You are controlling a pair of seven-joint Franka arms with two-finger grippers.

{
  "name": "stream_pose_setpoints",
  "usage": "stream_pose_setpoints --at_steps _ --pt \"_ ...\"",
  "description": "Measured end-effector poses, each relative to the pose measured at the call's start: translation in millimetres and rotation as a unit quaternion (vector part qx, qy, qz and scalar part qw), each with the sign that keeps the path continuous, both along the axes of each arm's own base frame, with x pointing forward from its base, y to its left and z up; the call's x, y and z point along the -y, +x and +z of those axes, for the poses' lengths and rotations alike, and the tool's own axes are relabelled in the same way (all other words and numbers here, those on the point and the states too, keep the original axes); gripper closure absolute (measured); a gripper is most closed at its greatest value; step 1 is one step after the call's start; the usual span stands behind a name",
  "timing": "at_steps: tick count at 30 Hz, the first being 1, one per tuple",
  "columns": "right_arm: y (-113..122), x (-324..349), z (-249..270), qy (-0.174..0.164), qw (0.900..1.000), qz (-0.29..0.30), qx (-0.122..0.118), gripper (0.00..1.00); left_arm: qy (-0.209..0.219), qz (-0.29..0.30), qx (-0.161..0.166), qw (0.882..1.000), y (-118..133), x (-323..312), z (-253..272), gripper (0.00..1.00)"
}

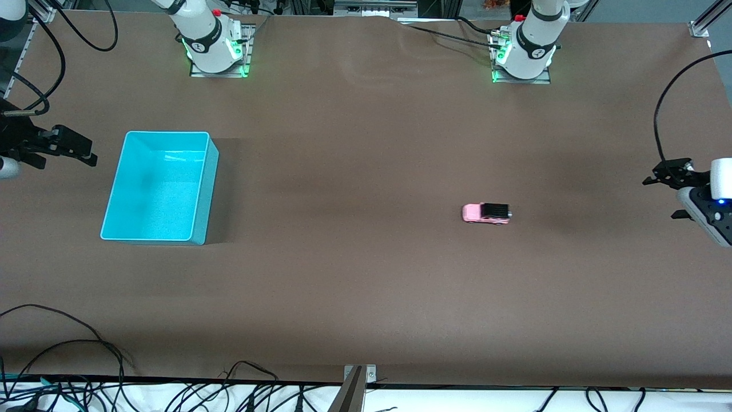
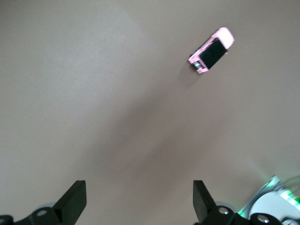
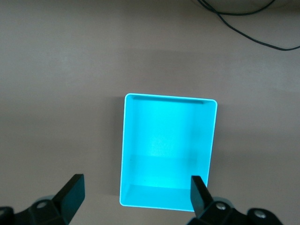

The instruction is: Wind and store pink jeep toy

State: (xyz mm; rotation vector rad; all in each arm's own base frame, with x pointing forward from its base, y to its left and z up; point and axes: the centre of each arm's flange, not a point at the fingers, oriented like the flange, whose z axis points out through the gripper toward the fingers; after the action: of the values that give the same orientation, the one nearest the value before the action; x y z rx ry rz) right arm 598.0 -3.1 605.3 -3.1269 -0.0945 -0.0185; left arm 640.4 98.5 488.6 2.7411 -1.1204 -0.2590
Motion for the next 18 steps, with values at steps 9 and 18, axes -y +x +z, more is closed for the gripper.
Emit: stream_pose_setpoints --at_steps 9,18 --pt "0 0 0 0.0 1.0 0.0 0.0 0.0 0.027 0.068 -0.016 0.997 -9 53 26 0.0" --pt "0 0 0 0.0 1.0 0.0 0.0 0.0 0.051 0.151 0.015 0.987 -19 82 68 0.0"
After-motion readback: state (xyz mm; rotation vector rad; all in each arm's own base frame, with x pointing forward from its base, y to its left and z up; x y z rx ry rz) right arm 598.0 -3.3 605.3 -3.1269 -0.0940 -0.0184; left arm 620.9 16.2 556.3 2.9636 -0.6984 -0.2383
